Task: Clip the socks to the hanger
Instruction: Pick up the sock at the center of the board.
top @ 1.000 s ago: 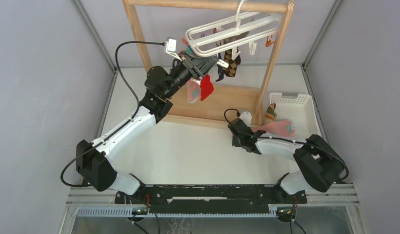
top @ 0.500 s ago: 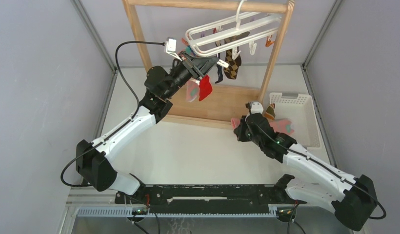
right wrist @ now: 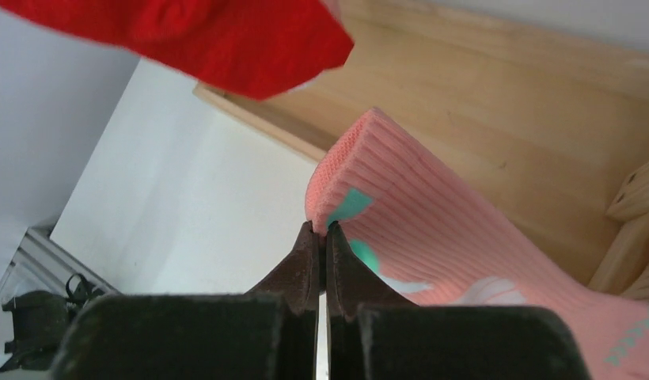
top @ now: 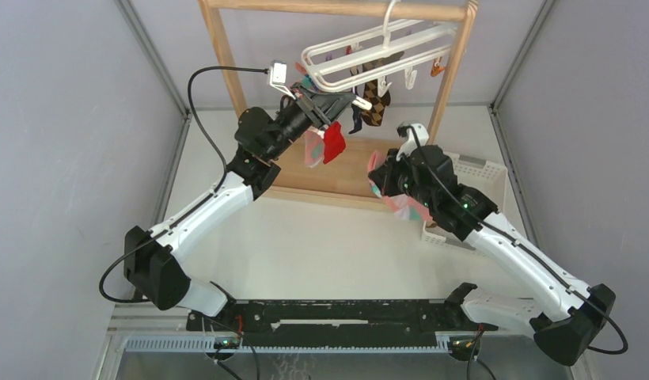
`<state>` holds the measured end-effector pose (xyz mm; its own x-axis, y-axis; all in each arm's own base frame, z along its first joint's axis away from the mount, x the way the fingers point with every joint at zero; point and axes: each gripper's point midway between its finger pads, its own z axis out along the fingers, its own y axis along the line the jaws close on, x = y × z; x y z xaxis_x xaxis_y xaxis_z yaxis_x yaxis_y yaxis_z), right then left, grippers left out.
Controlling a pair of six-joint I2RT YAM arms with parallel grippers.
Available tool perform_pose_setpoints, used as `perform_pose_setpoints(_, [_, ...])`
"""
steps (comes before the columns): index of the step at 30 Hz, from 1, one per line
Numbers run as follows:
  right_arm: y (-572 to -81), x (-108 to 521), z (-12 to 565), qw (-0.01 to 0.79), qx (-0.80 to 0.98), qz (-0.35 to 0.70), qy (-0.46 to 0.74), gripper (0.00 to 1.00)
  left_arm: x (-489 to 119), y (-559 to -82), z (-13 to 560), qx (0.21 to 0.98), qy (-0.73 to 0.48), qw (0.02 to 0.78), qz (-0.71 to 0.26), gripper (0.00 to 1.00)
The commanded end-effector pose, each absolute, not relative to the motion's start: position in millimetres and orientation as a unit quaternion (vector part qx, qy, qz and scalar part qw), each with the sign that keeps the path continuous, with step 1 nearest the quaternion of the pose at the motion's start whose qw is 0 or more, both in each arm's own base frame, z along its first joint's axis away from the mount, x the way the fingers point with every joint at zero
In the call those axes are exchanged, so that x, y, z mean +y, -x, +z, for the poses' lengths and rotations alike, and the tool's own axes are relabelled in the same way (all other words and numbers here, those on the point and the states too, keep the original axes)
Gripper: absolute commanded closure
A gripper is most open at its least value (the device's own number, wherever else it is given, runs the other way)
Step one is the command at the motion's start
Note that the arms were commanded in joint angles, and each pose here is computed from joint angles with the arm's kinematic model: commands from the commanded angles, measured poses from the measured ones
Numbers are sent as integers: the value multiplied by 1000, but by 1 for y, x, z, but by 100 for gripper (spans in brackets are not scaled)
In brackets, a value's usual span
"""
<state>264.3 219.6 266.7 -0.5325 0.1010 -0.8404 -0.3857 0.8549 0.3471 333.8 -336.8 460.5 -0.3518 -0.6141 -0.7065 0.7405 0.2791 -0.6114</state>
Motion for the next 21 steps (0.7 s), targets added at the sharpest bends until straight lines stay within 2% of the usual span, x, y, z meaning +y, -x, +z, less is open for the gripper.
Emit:
perform_pose_setpoints(1, [-283,216,315,526,803,265,94,100,-350,-318,453,570,-88,529,-622,100])
perform_pose_setpoints(9, [-296,207,360,558,782,262,91,100,-349,-320,452,571,-90,536,-615,100])
perform_pose_setpoints(21, [-305,207,396,581,766,253,108,100,-351,-322,444,576,-102,540,-605,100])
